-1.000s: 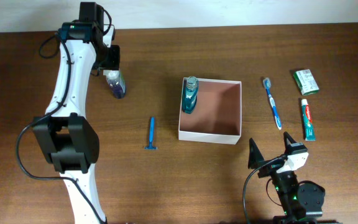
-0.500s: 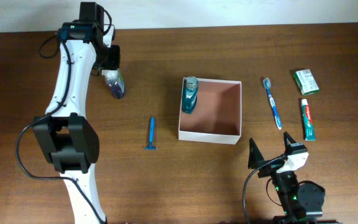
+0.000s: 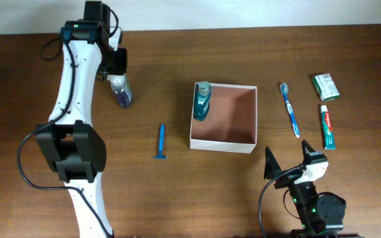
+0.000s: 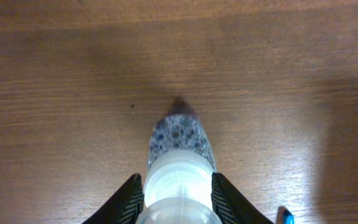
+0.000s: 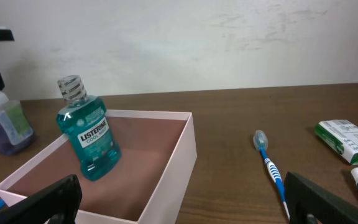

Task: Pack container
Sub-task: 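Lift the soap bottle and carry it over the pink box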

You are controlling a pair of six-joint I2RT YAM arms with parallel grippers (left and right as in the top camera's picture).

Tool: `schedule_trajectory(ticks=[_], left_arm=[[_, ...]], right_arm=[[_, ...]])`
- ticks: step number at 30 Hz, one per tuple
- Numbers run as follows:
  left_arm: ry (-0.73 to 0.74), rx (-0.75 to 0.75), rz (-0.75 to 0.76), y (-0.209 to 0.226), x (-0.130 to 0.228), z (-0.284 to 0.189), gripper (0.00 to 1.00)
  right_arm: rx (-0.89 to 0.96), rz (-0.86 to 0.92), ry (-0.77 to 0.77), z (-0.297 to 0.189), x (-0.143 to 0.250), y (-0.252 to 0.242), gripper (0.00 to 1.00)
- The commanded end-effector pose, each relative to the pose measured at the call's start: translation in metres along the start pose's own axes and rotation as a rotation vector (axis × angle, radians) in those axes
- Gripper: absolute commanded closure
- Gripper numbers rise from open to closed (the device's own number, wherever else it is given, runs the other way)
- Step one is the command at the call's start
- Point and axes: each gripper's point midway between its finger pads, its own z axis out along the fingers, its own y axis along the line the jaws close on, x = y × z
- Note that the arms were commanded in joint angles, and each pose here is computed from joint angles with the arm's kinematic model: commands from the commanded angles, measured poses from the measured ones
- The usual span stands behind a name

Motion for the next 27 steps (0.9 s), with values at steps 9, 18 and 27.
schedule_trajectory(ticks=[9, 18, 27], left_arm=[[-0.108, 0.032, -0.017, -0.009, -0.023, -0.051, 0.75], [-0.299, 0.111, 0.046, -0.048, -0.05, -0.129, 0.75], [-0.489, 0.205, 0.194, -0.132, -0.052, -0.203, 0.75]], right_arm=[[-0.008, -0.008, 0.003, 0.0, 0.002, 0.002, 0.02], [-0.008, -0.008, 0.003, 0.0, 0.002, 0.002, 0.02], [-0.008, -0.008, 0.003, 0.0, 0.002, 0.002, 0.02]])
